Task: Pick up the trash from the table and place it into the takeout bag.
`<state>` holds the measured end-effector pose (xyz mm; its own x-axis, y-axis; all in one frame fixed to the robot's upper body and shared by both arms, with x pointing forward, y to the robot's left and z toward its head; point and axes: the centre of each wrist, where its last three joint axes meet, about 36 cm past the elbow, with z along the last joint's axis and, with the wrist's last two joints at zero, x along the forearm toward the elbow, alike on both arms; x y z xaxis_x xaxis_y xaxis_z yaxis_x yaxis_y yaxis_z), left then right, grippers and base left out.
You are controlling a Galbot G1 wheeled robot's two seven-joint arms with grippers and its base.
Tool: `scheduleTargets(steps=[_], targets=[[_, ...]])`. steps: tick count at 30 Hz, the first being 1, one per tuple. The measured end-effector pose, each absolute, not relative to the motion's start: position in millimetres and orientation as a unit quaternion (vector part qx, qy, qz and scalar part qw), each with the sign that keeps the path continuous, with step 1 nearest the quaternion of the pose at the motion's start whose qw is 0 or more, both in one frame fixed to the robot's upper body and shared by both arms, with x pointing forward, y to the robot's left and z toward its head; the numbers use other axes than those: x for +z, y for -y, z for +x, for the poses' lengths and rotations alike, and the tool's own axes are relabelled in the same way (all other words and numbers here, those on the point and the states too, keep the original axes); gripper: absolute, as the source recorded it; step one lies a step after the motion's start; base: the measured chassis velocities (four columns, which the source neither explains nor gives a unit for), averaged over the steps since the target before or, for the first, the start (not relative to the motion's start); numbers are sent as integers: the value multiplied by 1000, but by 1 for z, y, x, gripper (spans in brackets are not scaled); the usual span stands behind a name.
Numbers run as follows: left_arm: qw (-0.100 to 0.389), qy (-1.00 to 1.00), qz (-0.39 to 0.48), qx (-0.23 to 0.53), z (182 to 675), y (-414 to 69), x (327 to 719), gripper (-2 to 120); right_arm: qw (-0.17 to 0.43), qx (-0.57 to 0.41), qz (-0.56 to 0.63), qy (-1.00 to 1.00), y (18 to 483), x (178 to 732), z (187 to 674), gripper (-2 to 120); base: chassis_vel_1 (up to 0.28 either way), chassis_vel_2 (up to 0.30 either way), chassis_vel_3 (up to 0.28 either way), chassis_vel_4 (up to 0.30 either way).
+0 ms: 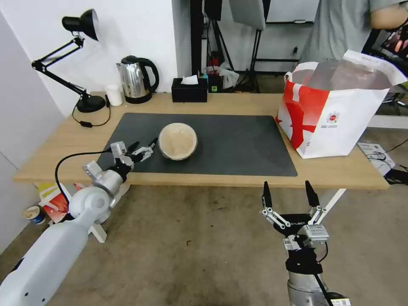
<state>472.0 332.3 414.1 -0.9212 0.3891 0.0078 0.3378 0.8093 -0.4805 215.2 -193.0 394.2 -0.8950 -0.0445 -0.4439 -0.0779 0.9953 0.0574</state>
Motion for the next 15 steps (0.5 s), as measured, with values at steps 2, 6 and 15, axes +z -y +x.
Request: scheduleTargets(steps=[2,6,15], targets=[[55,948,-194,246,473,-328,412,100,227,37,-31,-973,193,394,215,100,0,0,0,0],[59,945,-200,253,475,-321,409,100,227,37,-31,-973,193,394,215,100,0,0,0,0],[60,941,-209,261,478,-311,406,100,227,37,-31,-973,193,394,215,100,0,0,0,0]])
